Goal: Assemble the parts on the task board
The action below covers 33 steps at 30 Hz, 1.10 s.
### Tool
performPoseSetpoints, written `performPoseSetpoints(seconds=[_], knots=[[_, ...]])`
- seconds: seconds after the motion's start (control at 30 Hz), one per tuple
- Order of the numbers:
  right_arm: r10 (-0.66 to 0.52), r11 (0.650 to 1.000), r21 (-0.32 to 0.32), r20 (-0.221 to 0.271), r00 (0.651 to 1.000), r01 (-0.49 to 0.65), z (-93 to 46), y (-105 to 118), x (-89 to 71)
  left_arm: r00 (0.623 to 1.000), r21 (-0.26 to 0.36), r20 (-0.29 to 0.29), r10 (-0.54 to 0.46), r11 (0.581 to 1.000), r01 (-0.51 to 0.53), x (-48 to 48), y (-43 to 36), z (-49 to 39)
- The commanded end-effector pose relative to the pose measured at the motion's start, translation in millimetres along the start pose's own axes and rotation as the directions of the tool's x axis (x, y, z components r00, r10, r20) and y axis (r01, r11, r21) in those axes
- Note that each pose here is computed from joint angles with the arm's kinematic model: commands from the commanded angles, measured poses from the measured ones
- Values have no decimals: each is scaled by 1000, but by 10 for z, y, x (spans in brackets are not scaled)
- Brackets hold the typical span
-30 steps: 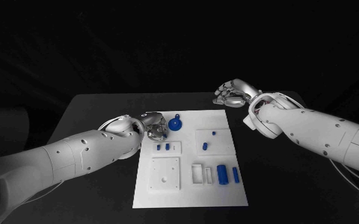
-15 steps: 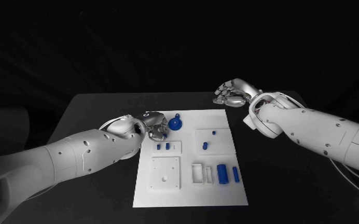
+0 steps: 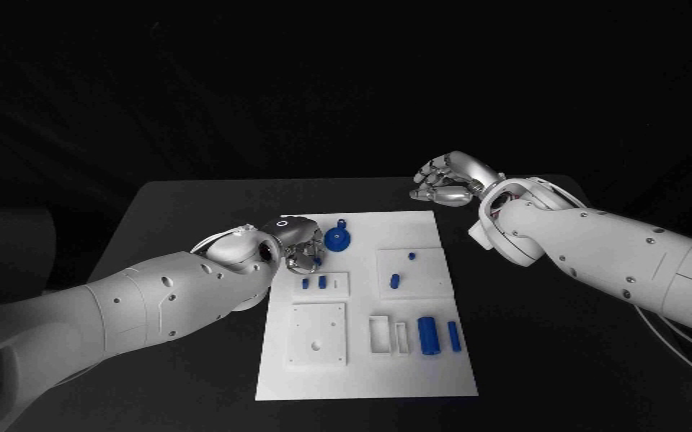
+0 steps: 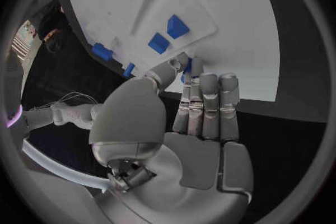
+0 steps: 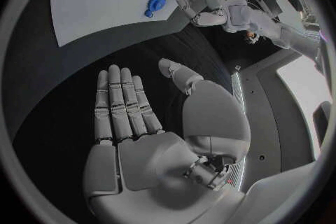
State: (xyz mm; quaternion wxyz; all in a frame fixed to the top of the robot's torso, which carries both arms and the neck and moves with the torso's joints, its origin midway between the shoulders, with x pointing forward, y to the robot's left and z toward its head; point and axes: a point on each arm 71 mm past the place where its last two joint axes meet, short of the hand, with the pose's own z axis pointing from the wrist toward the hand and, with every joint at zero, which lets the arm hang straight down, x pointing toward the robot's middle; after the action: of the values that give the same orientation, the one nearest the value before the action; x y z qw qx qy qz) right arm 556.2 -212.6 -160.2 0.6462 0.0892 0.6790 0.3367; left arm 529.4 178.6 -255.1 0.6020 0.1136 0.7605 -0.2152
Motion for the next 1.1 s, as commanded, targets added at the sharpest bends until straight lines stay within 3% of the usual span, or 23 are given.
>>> performPoseSetpoints(seconds=[0.03,1.1], knots=[[-3,1000,-8,-10,1000,3,-3,4,5,1000,22,-18,24,999,-24,85,-39,-14],[-4,1000,-6,-8,1000,4,-6,-6,-2,1000,-2,19,-12,1000,12,57,20,-30]])
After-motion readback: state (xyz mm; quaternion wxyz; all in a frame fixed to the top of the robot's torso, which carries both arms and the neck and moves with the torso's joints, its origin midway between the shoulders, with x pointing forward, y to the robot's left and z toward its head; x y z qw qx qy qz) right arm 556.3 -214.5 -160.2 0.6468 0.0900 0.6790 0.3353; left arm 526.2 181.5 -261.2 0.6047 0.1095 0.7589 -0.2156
